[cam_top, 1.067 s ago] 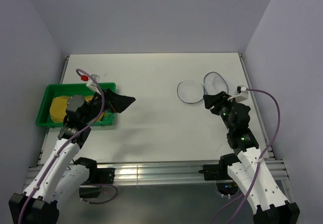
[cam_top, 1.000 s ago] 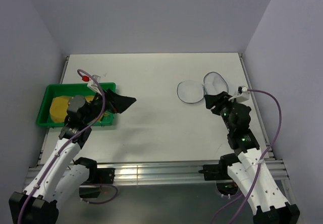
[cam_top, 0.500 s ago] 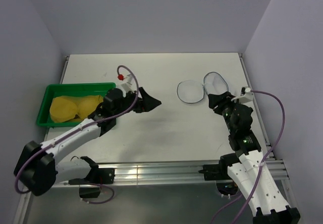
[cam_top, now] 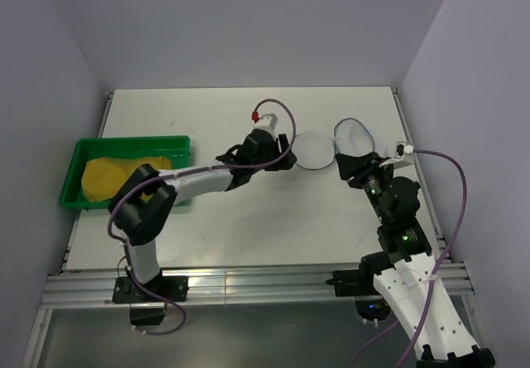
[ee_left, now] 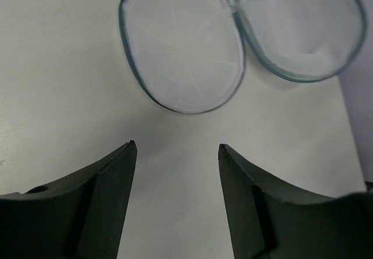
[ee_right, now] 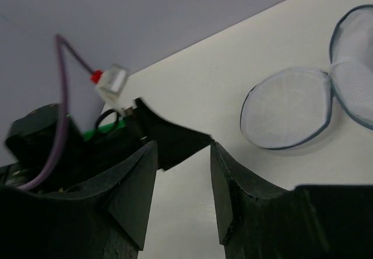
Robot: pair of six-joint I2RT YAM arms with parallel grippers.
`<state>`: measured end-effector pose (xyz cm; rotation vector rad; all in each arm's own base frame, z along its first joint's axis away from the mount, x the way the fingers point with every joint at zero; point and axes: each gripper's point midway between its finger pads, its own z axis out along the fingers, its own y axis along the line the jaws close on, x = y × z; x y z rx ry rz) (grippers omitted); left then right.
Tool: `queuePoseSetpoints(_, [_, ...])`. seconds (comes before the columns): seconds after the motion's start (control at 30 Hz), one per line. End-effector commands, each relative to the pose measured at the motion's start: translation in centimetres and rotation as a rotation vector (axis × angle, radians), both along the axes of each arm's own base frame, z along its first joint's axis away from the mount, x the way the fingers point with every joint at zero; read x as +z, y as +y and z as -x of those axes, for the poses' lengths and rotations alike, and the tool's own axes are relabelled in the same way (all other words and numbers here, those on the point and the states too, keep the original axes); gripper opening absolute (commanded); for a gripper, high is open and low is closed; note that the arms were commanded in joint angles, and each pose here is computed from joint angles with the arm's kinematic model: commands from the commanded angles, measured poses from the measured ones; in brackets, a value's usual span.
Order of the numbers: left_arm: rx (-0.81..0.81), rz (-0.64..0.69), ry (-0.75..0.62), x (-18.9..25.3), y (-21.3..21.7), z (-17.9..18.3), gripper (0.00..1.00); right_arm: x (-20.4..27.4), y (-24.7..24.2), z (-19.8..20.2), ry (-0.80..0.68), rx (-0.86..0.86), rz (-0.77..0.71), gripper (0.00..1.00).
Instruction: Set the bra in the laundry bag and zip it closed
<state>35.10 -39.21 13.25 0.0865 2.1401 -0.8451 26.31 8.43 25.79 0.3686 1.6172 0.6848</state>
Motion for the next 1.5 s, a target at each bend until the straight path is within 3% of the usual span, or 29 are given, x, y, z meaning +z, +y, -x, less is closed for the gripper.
queuePoseSetpoints(0.0, [0.049, -0.061, -0.039, -0.6, -1.0, -2.8, 0.64, 1.0, 1.9, 0.3, -0.036, 0.086, -0.021, 0.49])
queuePoseSetpoints(0.13, [0.049, -0.107, -0.001, -4.0, -2.5, -4.3, 0.62, 0.4, 2.3, 0.4, -0.025, 0.097, -0.009, 0.49])
queuePoseSetpoints(0.5, [0.090, -0.140, 0.006, -8.0, -4.9, -8.2, 0.52, -0.5, 2.9, 0.4, -0.019, 0.125, 0.009, 0.49])
queuePoseSetpoints(0.53, [0.093, -0.142, 0.012, -8.6, -4.8, -8.4, 0.49, -0.4, 2.9, 0.4, -0.020, 0.124, 0.011, 0.49])
queuePoseSetpoints(0.63, [0.110, -0.122, 0.000, -7.9, -4.3, -9.1, 0.17, -0.5, 2.6, 0.4, -0.021, 0.109, 0.022, 0.49])
queuePoseSetpoints(0.67, [0.116, -0.129, 0.002, -8.2, -3.7, -8.8, 0.01, -0.5, 2.5, 0.3, -0.021, 0.106, 0.028, 0.49])
queuePoseSetpoints(0.8, [0.110, -0.113, -0.022, -6.5, -2.1, -7.8, 0.00, -1.5, 2.5, 0.1, 0.002, 0.102, 0.037, 0.49])
queuePoseSetpoints(0.83, [0.101, -0.087, -0.062, -4.1, -2.0, -7.7, 0.00, -1.7, 2.4, 0.0, 0.007, 0.099, 0.042, 0.49])
queuePoseSetpoints(0.87, [0.092, -0.108, -0.051, -5.0, -1.1, -6.7, 0.00, -1.9, 2.4, -0.1, 0.011, 0.094, 0.049, 0.50])
queuePoseSetpoints(1.13, [-0.099, -0.112, -0.208, 2.0, 2.1, -1.1, 0.00, -3.7, 0.2, -1.9, 0.087, -0.036, 0.144, 0.72])
queuePoseSetpoints(1.27, [-0.155, -0.184, -0.187, 1.9, 3.9, 1.2, 0.00, -6.3, -1.8, -4.0, 0.192, -0.147, 0.274, 0.74])
queuePoseSetpoints(1.47, [-0.125, -0.155, -0.159, 2.3, 5.8, 3.0, 0.00, -8.7, -1.2, -5.9, 0.330, -0.172, 0.448, 0.74])
